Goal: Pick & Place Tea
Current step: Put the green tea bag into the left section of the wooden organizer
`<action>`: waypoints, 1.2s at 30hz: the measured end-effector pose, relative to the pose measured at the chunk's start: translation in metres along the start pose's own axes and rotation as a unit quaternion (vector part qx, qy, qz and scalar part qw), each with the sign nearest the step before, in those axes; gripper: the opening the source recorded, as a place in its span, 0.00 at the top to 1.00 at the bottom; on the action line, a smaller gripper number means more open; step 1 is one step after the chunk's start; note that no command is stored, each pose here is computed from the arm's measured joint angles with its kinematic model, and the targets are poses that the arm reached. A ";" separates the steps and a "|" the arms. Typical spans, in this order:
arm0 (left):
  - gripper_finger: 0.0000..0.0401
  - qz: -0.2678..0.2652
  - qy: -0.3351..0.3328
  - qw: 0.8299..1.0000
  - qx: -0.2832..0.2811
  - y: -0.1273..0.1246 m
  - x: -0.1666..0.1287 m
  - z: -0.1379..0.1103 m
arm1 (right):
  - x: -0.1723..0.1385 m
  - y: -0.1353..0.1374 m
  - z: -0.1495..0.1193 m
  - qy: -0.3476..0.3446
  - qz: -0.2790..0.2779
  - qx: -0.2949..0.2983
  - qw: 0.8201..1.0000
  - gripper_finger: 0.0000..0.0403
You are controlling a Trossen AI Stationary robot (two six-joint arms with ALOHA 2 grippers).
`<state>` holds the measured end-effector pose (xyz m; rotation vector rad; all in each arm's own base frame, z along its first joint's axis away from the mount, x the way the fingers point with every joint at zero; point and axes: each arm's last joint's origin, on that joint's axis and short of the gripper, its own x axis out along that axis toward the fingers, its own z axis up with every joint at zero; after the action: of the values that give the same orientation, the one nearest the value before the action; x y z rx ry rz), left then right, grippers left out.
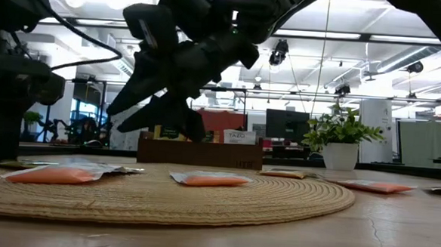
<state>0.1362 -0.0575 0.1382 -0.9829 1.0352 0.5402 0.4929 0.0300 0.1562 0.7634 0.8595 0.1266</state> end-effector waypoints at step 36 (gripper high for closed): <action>0.83 -0.085 -0.037 0.992 0.085 -0.036 0.021 -0.015 | 0.003 -0.025 -0.014 0.006 -0.079 -0.035 0.996 0.72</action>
<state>0.1664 -0.0893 0.1320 -0.8845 0.9065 0.3401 0.4798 0.0202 0.1321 0.6269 0.9188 0.0202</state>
